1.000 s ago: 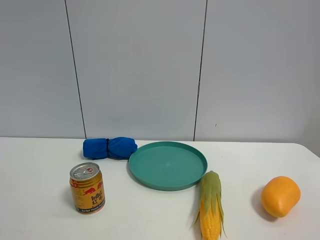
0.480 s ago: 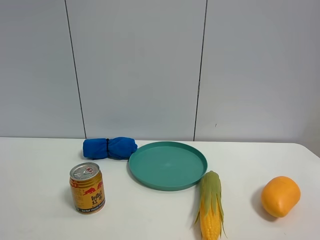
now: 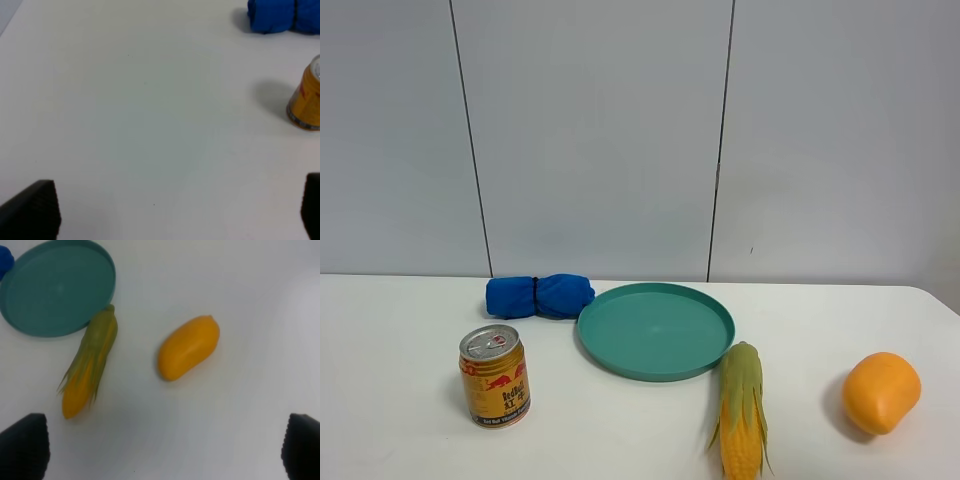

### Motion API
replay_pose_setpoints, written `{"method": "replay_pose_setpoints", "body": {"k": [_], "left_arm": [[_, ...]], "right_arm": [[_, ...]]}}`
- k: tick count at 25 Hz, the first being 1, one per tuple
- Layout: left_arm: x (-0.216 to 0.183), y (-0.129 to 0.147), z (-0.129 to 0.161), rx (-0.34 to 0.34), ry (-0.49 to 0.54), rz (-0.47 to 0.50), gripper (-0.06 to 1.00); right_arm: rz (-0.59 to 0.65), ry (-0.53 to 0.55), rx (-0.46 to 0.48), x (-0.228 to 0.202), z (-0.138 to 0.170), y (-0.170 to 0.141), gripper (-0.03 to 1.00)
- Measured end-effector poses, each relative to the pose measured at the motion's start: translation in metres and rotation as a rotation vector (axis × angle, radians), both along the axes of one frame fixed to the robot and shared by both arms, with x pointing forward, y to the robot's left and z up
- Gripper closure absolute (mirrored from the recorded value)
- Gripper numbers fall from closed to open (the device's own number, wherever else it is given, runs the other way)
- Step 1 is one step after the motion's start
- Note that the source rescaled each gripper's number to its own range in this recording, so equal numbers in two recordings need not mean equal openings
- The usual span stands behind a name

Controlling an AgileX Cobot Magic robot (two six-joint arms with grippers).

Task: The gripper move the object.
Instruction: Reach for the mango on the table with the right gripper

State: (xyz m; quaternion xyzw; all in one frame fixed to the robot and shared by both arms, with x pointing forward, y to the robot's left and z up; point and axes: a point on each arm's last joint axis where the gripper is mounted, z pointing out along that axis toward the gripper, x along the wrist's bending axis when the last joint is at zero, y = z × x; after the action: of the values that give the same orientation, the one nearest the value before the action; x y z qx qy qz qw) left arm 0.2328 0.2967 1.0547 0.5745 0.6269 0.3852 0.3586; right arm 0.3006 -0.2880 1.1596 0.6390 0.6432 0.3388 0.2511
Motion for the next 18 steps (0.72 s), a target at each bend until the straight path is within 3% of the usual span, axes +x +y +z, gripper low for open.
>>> {"method": "replay_pose_setpoints", "body": {"k": [6, 12, 18], "left_arm": [[0.000, 0.000, 0.000, 0.000, 0.000, 0.000, -0.06], [0.000, 0.000, 0.000, 0.000, 0.000, 0.000, -0.06], [0.000, 0.000, 0.000, 0.001, 0.000, 0.001, -0.06]], "right_arm": [[-0.115, 0.154, 0.083, 0.047, 0.004, -0.004, 0.18], [-0.251, 0.334, 0.092, 0.092, -0.020, -0.011, 0.19], [-0.301, 0.455, 0.108, 0.123, -0.041, -0.013, 0.19]]}}
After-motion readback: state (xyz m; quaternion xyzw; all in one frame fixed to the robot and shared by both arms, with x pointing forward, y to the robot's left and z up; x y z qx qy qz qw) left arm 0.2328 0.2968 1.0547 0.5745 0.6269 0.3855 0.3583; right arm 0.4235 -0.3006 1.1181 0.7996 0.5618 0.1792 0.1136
